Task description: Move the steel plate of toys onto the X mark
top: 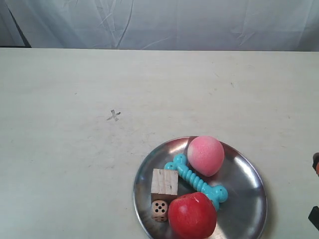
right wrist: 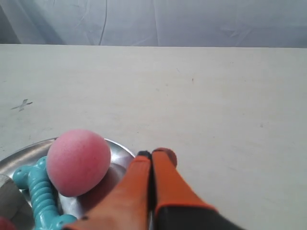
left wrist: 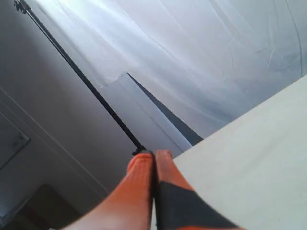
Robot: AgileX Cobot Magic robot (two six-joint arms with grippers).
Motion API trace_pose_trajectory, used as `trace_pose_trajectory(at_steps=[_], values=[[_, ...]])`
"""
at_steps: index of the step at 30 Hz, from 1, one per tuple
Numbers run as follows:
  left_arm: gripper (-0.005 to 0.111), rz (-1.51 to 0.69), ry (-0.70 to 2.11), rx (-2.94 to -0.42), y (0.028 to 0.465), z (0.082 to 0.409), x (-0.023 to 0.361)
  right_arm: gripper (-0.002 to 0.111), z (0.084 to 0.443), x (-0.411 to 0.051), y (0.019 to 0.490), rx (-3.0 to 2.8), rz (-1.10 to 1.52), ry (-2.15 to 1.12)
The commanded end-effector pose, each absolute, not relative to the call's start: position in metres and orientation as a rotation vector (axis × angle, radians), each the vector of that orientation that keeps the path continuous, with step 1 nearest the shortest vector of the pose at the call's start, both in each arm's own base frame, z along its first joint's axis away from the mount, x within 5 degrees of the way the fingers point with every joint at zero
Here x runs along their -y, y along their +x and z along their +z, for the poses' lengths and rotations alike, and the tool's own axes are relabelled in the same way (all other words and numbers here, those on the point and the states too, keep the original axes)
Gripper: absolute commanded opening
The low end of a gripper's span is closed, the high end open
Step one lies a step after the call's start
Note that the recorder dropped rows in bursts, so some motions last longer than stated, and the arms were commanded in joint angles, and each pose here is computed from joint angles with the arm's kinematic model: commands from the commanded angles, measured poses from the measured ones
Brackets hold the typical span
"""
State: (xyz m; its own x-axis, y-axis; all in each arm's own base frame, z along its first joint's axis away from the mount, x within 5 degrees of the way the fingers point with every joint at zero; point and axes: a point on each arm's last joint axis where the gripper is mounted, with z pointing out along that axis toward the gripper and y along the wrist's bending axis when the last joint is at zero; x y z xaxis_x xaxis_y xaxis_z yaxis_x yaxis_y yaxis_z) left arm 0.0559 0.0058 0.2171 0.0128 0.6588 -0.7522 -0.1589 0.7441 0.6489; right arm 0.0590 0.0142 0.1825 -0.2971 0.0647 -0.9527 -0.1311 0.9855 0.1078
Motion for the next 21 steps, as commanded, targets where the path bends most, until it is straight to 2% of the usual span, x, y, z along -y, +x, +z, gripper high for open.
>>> trace_pose_trajectory(at_steps=[1,2,5,7,13,17,21], values=[[0.000,0.617,0.434,-1.271,0.054,0.228,0.001,0.000,0.184,-0.013,0.059,-1.844,0.184,-0.038],[0.000,0.534,0.374,-1.242,0.053,0.232,0.003,0.000,0.184,-0.013,0.059,-1.844,0.184,-0.038],[0.000,0.068,0.048,-1.145,0.049,0.243,0.005,0.000,0.184,-0.013,0.059,-1.842,0.184,-0.036],[0.000,-0.123,-0.077,-1.077,0.046,0.248,0.004,0.000,0.184,-0.013,0.059,-1.841,0.193,-0.029],[0.000,-0.364,-0.222,-0.956,0.041,0.256,0.002,0.000,0.188,-0.012,0.061,-1.792,0.217,0.023],[0.000,-0.432,-0.260,-0.949,0.041,0.256,0.002,0.000,0.198,-0.012,0.062,-1.671,0.452,0.290],[0.000,-0.517,-0.299,-0.932,0.041,0.257,0.002,0.000,0.200,-0.012,0.062,-1.636,0.571,0.400]])
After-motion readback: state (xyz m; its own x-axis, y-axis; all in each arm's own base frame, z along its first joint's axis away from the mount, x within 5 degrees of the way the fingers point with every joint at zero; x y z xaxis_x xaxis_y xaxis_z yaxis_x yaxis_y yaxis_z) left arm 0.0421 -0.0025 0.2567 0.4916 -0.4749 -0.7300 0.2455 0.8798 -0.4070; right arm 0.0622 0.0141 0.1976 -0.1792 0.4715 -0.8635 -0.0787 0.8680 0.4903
